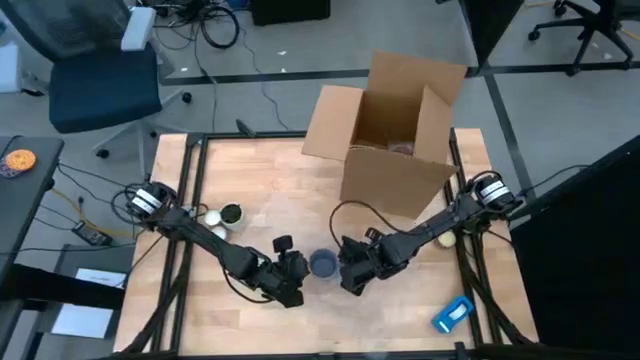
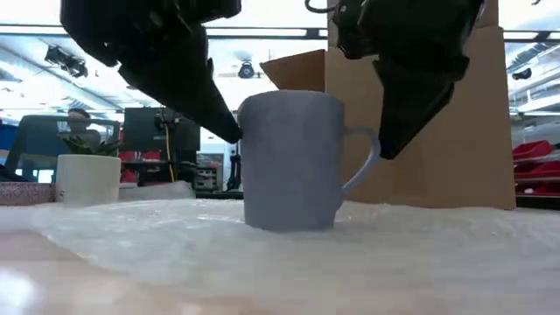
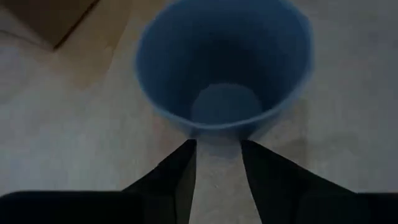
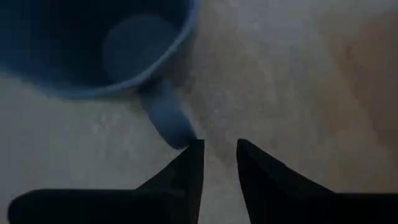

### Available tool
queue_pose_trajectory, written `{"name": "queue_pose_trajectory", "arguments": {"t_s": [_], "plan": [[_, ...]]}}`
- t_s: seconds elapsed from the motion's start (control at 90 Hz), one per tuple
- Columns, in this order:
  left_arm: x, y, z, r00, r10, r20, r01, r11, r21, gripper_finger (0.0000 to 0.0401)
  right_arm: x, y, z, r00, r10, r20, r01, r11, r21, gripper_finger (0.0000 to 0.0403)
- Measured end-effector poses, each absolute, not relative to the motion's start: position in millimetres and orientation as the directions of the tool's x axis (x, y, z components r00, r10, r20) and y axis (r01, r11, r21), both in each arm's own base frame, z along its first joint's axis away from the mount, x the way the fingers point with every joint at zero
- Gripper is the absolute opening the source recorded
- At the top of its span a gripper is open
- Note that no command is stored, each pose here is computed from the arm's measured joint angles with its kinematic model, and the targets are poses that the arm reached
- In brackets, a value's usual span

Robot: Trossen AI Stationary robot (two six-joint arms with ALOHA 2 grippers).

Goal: Wrap mug
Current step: Wrap the purple mug with the bubble wrap

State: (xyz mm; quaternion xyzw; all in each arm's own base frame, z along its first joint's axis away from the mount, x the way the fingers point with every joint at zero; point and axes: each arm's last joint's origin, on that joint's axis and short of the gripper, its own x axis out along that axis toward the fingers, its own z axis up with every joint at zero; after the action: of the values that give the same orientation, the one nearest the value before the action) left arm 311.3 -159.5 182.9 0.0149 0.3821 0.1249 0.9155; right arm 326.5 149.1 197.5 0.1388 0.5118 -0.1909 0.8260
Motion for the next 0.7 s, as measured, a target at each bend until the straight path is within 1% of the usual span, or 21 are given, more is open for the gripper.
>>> {"name": "queue_pose_trajectory", "arguments": {"t_s": [0.178,0.433,0.533,0.7], "plan": [[312.5,-154.3,182.1,0.664,0.259,-0.702,-0.232,0.963,0.136,0.0118,322.1,158.8,198.0,0.403,-0.139,-0.904,0.427,0.903,0.052,0.0072],[310.9,-154.3,182.7,0.656,0.253,-0.711,-0.222,0.965,0.139,0.0118,308.7,188.0,197.4,0.325,0.097,-0.941,0.398,0.889,0.229,0.0072],[306.8,-153.0,190.4,0.638,0.246,-0.730,-0.206,0.968,0.145,0.0118,300.6,201.2,192.7,0.330,0.126,-0.935,0.395,0.881,0.259,0.0072],[300.1,-158.6,217.1,0.618,0.259,-0.743,-0.178,0.966,0.188,0.0118,285.6,208.6,175.1,0.306,0.125,-0.944,0.442,0.859,0.257,0.0072]]}}
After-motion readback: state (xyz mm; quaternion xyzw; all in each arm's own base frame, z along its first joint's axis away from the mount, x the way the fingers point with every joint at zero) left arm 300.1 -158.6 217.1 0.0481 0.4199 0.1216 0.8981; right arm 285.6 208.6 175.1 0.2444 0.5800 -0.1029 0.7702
